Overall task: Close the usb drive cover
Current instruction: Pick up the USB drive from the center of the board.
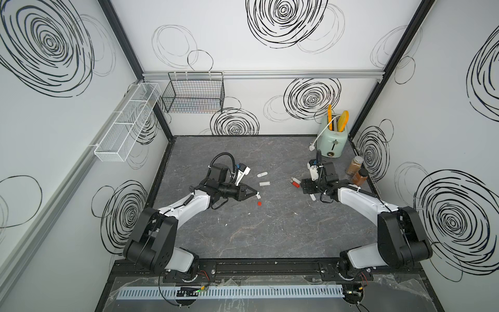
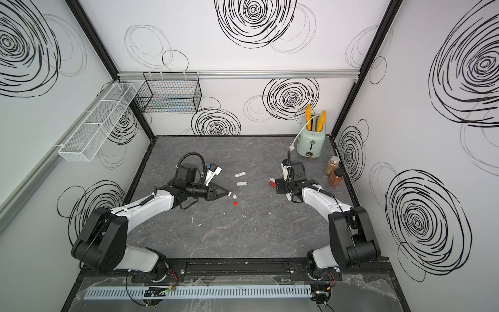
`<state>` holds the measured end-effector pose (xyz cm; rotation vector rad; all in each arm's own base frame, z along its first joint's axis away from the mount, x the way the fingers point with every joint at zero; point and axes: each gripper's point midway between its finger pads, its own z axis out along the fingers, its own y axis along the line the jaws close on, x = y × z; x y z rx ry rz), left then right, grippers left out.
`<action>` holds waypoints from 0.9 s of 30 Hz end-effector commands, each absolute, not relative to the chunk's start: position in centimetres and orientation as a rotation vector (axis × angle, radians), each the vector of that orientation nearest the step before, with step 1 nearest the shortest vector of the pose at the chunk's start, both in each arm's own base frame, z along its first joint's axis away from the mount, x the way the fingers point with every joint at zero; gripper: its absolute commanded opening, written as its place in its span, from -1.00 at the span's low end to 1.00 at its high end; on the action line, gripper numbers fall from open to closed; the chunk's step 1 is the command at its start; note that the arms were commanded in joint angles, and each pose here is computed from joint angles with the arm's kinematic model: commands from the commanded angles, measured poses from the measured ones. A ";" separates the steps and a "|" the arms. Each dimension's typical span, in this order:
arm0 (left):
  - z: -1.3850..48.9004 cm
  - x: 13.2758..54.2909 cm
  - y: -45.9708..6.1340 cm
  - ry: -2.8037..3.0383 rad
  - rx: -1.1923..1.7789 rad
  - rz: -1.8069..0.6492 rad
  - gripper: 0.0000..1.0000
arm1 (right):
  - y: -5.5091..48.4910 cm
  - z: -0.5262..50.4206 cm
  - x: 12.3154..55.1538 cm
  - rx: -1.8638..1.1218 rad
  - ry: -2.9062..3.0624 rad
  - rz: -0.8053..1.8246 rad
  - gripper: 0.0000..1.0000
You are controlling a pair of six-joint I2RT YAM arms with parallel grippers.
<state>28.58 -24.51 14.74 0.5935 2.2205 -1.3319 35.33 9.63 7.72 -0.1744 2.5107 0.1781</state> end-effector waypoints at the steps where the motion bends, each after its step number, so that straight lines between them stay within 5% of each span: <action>1: 15.7 29.0 -24.8 2.175 0.634 -1.313 -1.00 | 8.2 6.8 34.9 -0.069 2.588 0.161 0.54; 15: 15.7 28.8 -25.1 2.177 0.663 -1.307 -1.00 | 6.7 1.9 34.0 -0.054 2.784 0.111 0.09; 27: 15.6 28.8 -25.3 2.183 0.681 -1.303 -1.00 | 7.4 0.6 32.5 -0.137 2.856 0.057 -0.10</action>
